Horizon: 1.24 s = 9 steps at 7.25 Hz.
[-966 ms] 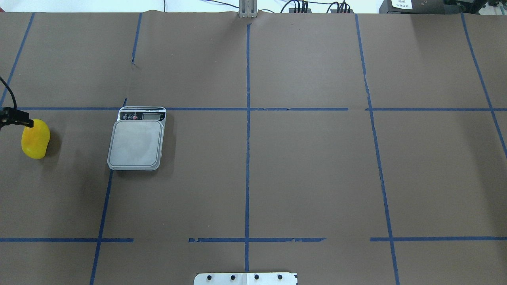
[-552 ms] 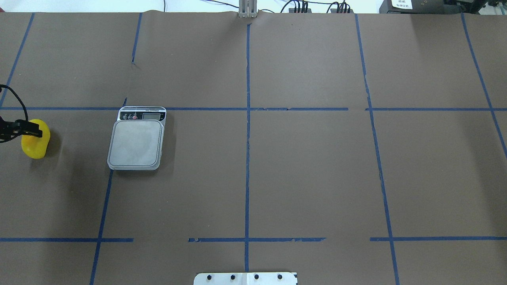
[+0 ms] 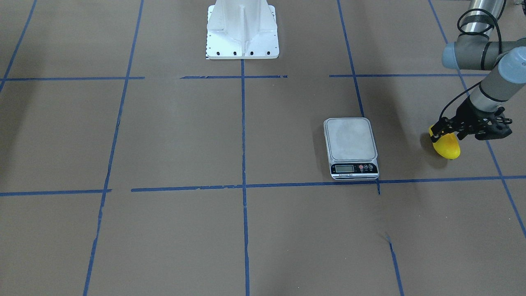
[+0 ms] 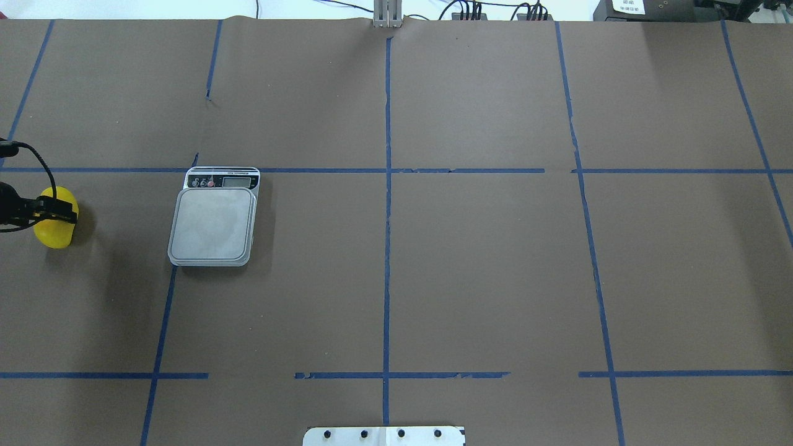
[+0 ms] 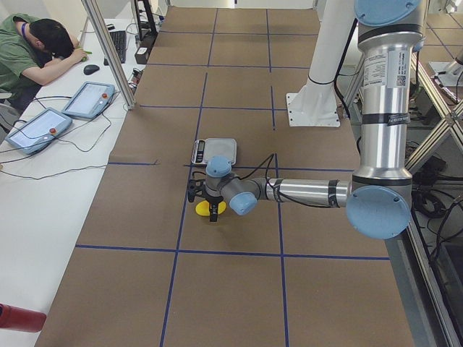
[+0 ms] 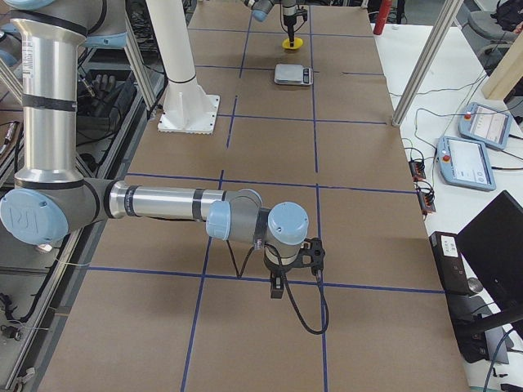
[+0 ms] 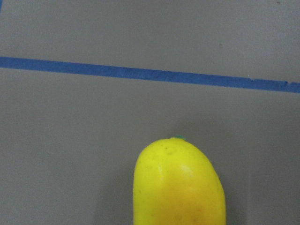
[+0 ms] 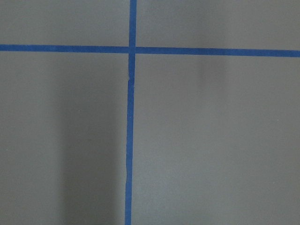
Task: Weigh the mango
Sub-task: 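Lower the left gripper onto the yellow mango and close on it, then lift the mango with the left gripper and carry it over the scale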
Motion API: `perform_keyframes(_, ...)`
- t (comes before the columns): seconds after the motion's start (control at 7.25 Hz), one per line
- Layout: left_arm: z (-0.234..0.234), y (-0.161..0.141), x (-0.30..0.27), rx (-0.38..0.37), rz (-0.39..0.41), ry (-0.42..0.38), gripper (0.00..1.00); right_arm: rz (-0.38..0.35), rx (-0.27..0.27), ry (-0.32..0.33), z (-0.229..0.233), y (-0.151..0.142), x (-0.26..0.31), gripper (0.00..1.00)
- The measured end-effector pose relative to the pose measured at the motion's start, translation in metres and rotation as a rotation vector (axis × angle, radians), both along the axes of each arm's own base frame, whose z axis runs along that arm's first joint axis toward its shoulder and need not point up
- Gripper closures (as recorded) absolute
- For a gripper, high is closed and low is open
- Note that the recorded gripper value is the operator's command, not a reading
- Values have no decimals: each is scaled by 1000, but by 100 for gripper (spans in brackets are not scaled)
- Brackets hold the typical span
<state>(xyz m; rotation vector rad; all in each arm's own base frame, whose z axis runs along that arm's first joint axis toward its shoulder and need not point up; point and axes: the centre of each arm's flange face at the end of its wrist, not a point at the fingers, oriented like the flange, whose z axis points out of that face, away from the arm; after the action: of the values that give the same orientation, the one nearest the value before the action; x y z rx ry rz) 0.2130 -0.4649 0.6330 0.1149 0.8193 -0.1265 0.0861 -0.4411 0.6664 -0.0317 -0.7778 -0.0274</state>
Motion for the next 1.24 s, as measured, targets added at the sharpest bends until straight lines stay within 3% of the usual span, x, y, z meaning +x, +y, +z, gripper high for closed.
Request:
perform_keyframes(0.14,3,1,2,2,5,1,86,0,0,0,0,0,0,0)
perform_keyframes(0.28,4,1,4,5,9,3,100,0,-1,0,0,0,0,0)
perform_keyframes(0.69,-36,7,-5,56,17,44,100,0,-1,0,0,0,0,0)
perform_keyframes(0.97,-83,17,-10,36,40,66,100,0,1,0,0,0,0,0)
perform_keyframes(1.24,-144,7,-3,5,43,56,100,0,2,0,0,0,0,0)
